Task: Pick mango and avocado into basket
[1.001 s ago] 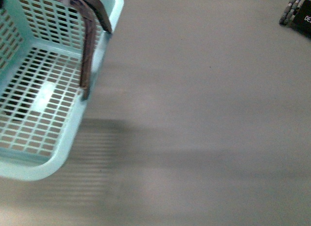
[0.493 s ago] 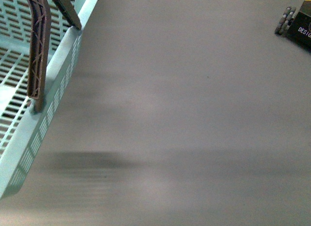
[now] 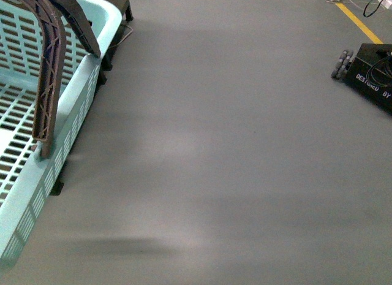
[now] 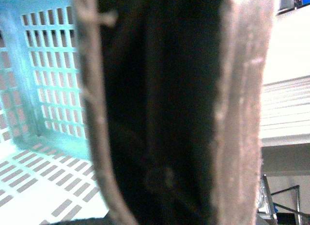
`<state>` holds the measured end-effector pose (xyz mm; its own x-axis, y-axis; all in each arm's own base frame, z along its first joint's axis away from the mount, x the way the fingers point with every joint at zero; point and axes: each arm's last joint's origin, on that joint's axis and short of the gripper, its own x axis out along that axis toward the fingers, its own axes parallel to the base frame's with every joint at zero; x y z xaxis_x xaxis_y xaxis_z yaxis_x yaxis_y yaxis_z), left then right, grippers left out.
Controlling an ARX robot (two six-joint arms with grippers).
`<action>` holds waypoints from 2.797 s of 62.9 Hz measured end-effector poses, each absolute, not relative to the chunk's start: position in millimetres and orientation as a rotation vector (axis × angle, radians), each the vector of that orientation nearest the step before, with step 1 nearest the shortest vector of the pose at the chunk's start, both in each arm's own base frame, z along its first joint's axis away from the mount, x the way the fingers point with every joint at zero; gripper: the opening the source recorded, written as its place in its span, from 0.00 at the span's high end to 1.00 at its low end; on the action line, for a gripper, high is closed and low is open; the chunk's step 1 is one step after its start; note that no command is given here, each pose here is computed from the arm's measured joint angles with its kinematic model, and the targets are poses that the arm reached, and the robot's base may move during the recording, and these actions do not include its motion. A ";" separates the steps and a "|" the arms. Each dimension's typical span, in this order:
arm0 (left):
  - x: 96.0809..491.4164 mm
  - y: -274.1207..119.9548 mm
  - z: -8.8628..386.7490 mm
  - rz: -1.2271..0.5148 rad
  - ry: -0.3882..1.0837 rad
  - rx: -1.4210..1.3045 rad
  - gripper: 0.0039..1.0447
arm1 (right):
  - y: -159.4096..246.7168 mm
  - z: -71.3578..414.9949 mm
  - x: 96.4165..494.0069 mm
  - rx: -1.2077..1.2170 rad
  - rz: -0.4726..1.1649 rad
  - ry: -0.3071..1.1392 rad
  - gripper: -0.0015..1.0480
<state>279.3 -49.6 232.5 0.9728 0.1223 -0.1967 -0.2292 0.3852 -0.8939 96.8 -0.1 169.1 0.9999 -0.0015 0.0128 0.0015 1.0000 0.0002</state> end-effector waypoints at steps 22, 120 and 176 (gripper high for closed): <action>279.3 -49.5 232.5 0.227 0.103 -1.154 0.88 | -0.1 169.1 96.8 0.000 -0.001 -0.012 0.08; 278.9 -52.6 232.5 0.203 0.119 -1.171 0.88 | -0.1 169.1 96.8 0.000 -0.003 -0.012 0.08; 279.2 -50.7 232.6 0.218 0.107 -1.159 0.88 | 0.0 169.2 96.8 0.000 0.000 -0.014 0.08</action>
